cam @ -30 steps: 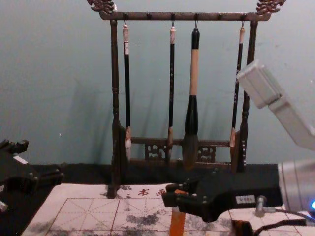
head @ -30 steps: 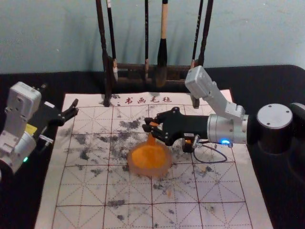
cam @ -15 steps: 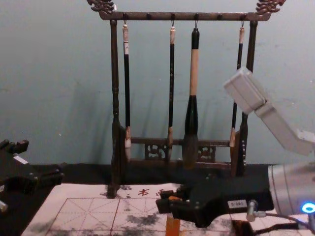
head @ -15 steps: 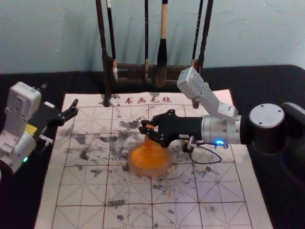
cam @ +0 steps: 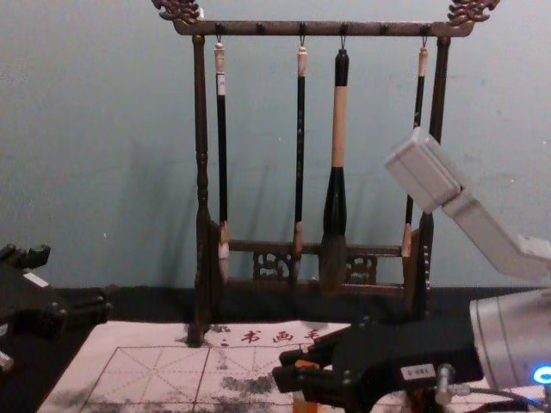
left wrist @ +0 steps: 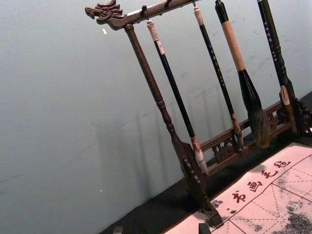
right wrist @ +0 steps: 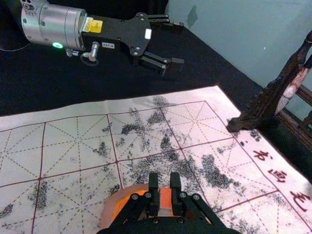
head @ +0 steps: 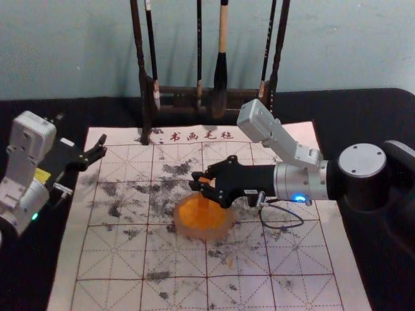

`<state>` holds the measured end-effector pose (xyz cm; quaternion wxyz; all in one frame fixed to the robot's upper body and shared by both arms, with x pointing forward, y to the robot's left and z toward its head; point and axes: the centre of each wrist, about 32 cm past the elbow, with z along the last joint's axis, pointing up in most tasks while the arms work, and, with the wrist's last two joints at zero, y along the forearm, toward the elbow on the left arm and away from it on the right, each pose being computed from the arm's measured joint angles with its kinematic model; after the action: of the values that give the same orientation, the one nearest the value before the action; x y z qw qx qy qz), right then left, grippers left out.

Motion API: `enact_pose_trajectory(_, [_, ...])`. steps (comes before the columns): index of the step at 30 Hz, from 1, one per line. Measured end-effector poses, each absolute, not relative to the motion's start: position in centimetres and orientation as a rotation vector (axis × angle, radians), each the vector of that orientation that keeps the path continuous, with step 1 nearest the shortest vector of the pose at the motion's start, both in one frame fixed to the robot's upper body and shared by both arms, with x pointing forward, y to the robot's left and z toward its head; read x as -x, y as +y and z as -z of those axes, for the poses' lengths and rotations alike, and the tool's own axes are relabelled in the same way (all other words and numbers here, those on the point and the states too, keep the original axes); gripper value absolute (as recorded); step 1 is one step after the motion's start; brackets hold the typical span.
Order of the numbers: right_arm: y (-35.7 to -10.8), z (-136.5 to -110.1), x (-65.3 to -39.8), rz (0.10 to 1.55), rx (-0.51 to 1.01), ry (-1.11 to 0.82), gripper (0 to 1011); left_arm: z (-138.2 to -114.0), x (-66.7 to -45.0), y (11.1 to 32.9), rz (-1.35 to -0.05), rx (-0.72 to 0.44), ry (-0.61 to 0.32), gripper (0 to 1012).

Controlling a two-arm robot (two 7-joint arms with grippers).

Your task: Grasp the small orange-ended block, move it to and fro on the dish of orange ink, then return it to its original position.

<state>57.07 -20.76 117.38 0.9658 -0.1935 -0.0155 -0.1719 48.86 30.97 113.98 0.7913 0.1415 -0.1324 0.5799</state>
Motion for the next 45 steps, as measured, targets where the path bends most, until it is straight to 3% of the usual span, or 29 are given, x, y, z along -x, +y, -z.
enact_pose_trajectory(45, [-21.5, -117.8, -55.8, 0.324, 0.406, -0.056, 145, -114.0, -48.9, 31.0, -1.248, -0.304, -0.285, 1001])
